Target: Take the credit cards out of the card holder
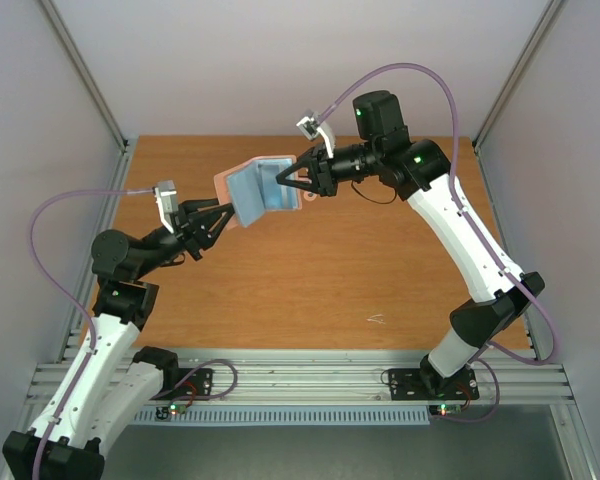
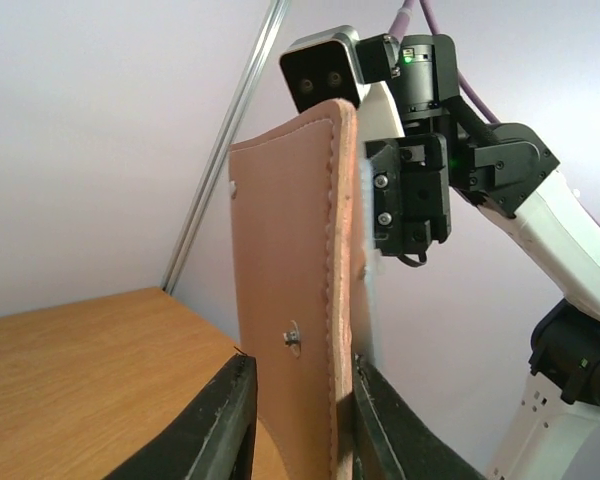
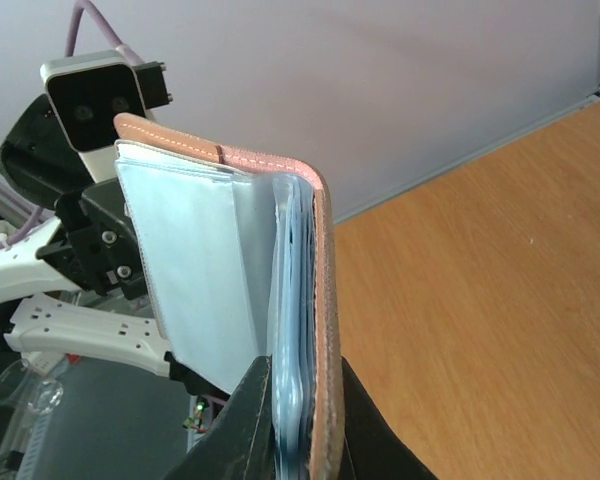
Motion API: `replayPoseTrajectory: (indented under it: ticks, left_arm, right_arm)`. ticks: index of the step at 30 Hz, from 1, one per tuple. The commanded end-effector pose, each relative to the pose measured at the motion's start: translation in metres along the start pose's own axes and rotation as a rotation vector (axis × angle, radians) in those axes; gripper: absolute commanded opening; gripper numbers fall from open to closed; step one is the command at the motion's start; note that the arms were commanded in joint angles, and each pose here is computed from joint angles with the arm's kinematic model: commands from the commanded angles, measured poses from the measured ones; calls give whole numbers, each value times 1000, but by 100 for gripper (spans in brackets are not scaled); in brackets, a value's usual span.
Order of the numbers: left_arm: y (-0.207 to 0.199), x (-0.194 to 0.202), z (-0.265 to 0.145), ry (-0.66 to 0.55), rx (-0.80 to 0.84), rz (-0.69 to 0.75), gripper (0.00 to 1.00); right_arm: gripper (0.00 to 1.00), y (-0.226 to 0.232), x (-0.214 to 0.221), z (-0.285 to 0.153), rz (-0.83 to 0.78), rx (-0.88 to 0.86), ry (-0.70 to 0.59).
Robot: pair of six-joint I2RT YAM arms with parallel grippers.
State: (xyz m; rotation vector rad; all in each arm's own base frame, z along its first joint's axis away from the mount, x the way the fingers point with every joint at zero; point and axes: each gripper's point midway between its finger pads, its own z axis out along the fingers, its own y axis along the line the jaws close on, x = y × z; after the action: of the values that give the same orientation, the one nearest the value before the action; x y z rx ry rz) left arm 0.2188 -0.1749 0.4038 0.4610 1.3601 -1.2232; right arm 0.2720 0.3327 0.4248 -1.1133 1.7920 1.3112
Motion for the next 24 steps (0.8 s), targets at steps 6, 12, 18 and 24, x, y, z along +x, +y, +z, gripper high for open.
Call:
replayPoseTrajectory:
  ticks: [6, 12, 18, 24]
  left_arm:
    - [13, -6, 0, -30, -73, 20, 30]
    - [-5, -4, -1, -10, 17, 33, 50]
    - [-16, -3, -1, 15, 64, 81, 52]
    - [0, -4, 5, 9, 23, 41, 32]
  right_arm:
    - [1, 12, -12, -3, -9, -20, -33]
    - [1, 4, -9, -6, -20, 45, -25]
    - [1, 1, -8, -8, -9, 80, -3]
    - [1, 7, -7, -10, -14, 65, 1]
